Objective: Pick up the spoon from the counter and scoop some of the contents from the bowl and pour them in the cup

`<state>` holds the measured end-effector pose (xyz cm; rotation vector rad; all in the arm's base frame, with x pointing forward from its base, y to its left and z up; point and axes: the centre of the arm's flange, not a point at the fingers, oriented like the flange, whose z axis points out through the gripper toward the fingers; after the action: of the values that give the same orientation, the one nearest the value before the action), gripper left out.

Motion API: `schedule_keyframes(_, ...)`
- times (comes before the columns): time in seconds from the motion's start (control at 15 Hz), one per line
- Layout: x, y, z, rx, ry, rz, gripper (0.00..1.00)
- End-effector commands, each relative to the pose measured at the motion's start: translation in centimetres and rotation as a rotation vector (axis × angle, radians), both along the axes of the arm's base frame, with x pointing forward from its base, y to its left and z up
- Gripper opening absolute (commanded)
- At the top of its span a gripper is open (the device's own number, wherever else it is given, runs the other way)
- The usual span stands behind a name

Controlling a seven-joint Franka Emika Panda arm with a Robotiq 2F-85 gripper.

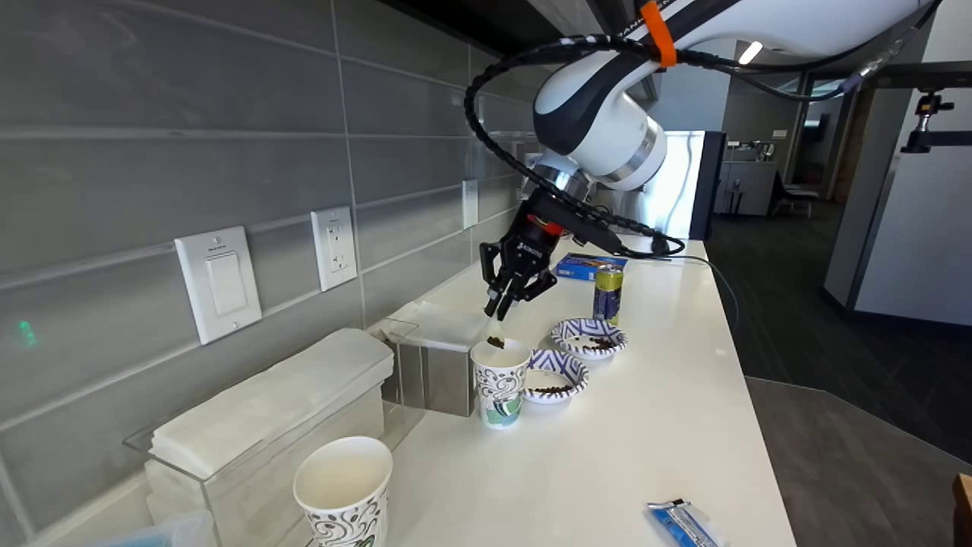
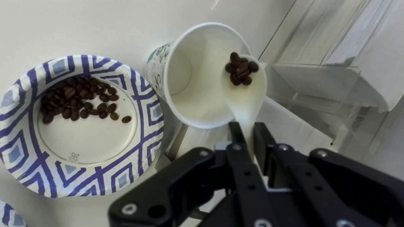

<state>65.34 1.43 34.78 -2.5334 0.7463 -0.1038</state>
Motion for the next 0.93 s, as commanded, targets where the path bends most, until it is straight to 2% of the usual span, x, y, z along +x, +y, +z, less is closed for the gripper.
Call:
schedule_keyframes(0.0, -2.5, -0.8, -0.5, 0.041, -0.061, 0.071, 0.04)
schedule_keyframes(0.6, -2.4, -3.2, -2.1, 0.199, -0.271, 0.185, 0.04)
schedule_keyframes(0.87, -2.2, -3.5, -2.8, 0.225, -0.373, 0.204, 0.04)
